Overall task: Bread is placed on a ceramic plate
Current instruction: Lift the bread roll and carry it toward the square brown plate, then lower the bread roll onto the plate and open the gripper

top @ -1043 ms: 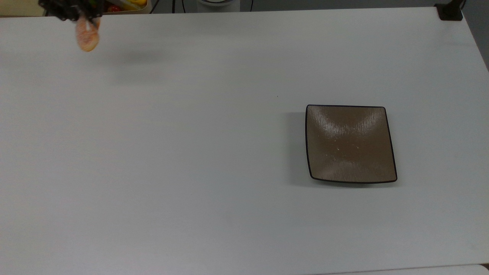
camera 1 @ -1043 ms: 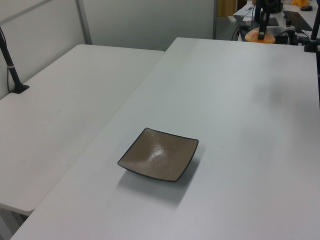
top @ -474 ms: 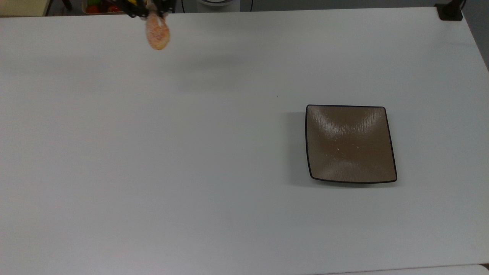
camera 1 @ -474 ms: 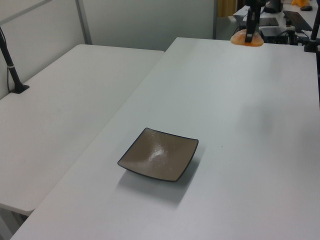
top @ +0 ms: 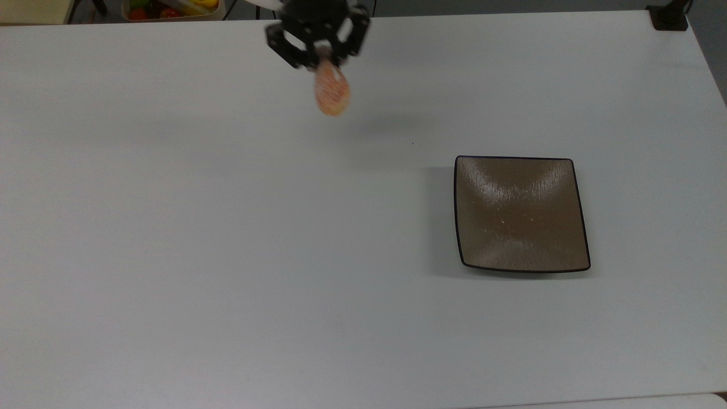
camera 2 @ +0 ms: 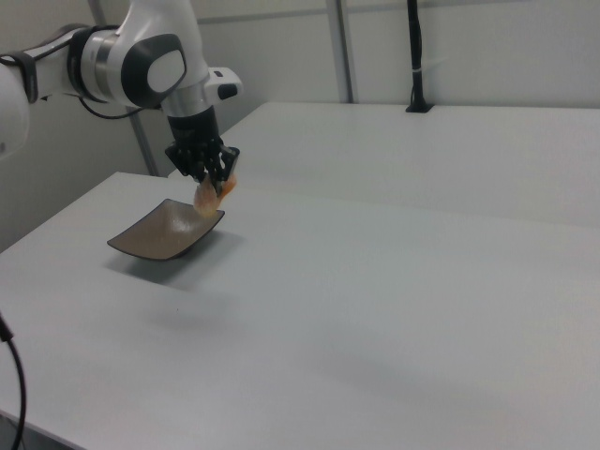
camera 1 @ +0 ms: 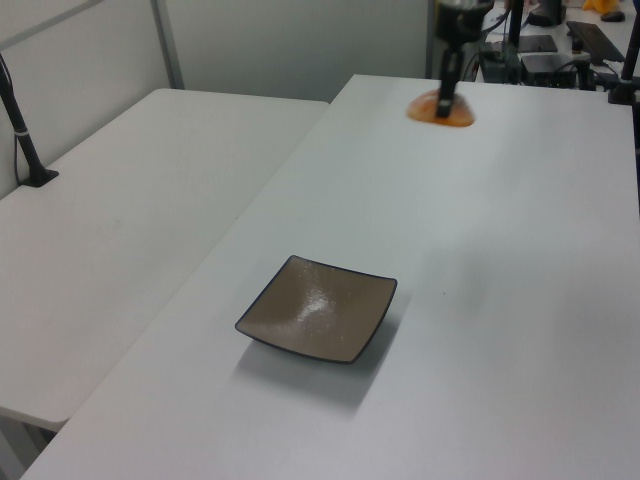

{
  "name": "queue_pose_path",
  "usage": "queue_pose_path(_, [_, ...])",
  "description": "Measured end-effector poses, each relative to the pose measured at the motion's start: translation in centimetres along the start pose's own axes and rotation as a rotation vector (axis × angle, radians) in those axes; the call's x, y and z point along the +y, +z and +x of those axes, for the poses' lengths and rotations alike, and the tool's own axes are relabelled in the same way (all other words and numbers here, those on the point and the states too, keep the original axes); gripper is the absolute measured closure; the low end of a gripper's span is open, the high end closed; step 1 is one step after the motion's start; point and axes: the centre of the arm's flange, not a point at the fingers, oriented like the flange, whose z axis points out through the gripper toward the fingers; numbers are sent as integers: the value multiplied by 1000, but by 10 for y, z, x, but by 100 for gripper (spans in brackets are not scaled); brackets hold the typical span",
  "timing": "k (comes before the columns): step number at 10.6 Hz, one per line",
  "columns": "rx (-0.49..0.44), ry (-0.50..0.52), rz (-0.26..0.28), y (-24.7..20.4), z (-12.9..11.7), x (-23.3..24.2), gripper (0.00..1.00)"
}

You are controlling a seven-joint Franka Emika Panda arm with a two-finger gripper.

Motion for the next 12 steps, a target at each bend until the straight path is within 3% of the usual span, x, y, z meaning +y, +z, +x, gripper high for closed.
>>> queue_pose_path(5, [168,54,41,91,78,-132,81])
queue_pose_path(9, [265,53,94,154,96,-189,81])
queue_pose_path(12, [237,15,105,198,91,-227,81])
